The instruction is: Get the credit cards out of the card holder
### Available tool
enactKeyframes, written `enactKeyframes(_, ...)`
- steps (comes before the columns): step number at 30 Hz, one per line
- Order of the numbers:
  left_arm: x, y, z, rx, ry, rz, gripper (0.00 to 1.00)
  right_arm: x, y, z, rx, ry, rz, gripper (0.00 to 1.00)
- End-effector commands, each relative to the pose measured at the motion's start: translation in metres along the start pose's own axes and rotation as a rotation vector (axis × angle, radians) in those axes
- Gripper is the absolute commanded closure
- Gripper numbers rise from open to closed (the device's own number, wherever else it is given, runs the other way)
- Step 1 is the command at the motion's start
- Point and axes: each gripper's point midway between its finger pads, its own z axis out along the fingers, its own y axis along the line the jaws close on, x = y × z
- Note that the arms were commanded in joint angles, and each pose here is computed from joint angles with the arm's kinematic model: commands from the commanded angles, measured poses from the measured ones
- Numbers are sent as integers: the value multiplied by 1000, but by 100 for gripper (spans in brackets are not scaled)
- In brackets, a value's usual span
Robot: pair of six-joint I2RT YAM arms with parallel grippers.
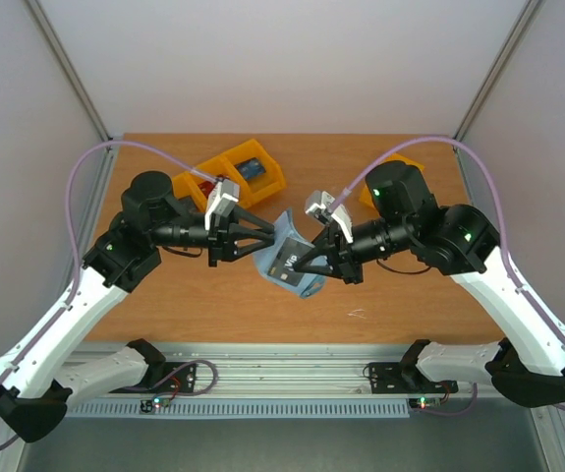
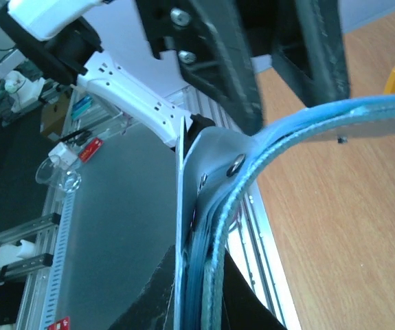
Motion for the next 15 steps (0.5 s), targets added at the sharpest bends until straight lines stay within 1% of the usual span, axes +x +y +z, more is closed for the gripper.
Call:
enactKeyframes(1, 15, 0, 5, 19, 55, 16, 72, -14, 22, -10, -48, -65, -98, 99)
enactKeyframes(4, 16, -12, 8, 82, 64, 24, 72, -15, 4, -7, 37, -59, -73, 99)
enactKeyframes(7, 14, -19, 7, 109, 63, 35, 72, -15, -7, -5, 94, -55, -57, 99)
enactKeyframes(10, 9, -19, 4, 83, 64, 51, 72, -15, -17, -6, 144, -55, -42, 99)
enactKeyframes(13, 2, -11, -1, 12, 66, 78, 69, -13, -31, -6, 219, -47, -17, 99)
enactKeyframes(15, -4, -8, -4, -19, 60, 132, 68, -12, -40, -7, 262, -40, 7, 99)
